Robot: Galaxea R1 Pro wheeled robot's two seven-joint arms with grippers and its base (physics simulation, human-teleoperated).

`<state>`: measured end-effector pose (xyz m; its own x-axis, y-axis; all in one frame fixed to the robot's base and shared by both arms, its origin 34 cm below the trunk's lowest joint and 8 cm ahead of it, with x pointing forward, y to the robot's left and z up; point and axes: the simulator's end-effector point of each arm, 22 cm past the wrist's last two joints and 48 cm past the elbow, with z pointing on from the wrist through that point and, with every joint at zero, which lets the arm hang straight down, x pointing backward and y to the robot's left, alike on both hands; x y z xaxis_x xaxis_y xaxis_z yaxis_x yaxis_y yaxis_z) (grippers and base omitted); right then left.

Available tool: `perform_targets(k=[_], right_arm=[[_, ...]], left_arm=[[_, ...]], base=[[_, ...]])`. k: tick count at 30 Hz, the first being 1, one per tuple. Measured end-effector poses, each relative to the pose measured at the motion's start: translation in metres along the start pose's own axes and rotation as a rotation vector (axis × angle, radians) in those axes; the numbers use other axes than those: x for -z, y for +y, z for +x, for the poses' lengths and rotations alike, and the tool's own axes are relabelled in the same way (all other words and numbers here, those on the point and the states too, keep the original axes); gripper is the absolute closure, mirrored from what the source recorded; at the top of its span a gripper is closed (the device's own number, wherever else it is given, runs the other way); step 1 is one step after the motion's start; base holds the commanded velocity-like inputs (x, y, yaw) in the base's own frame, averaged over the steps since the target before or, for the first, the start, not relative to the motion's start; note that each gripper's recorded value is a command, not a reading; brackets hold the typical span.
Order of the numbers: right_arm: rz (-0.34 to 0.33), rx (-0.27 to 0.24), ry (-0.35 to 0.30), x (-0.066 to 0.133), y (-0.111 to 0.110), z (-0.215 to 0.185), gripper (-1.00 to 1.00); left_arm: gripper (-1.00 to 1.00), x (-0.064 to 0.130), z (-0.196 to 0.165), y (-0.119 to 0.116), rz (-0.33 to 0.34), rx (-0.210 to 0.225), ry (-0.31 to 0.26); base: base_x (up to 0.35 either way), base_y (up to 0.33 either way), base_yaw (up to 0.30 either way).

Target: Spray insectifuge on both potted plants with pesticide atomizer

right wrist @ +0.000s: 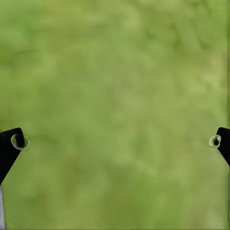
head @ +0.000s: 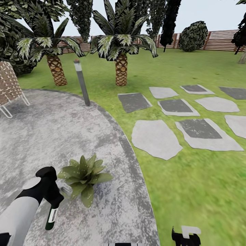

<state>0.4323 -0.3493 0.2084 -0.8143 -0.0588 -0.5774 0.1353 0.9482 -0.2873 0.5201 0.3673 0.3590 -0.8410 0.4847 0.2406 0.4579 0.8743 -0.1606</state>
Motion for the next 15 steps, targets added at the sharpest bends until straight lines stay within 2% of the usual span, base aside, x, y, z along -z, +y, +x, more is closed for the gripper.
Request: perform_targets(k=[4,11,15], right_arm=[[-0.001,-0.001,0.0,0.0,0.001,0.0,-1.0],[-0.002,-0.001,0.001,0.0,0.001,0.0,-1.0],[-0.002,-0.001,0.001,0.0,0.001,0.0,-1.0]], left_arm=[[1.0,-0.006,0.006,-0.002,-0.001,-0.003,0.014],[1.0,-0.005,0.004,-0.004,0.009,0.006,-0.001],[1.0,-0.004,-0.005,-0.012,0.074,0.05,-0.065]], base=[[0.052,-0.195,0.19],[0.003,-0.015,0.267],[0.0,0.0,0.17]])
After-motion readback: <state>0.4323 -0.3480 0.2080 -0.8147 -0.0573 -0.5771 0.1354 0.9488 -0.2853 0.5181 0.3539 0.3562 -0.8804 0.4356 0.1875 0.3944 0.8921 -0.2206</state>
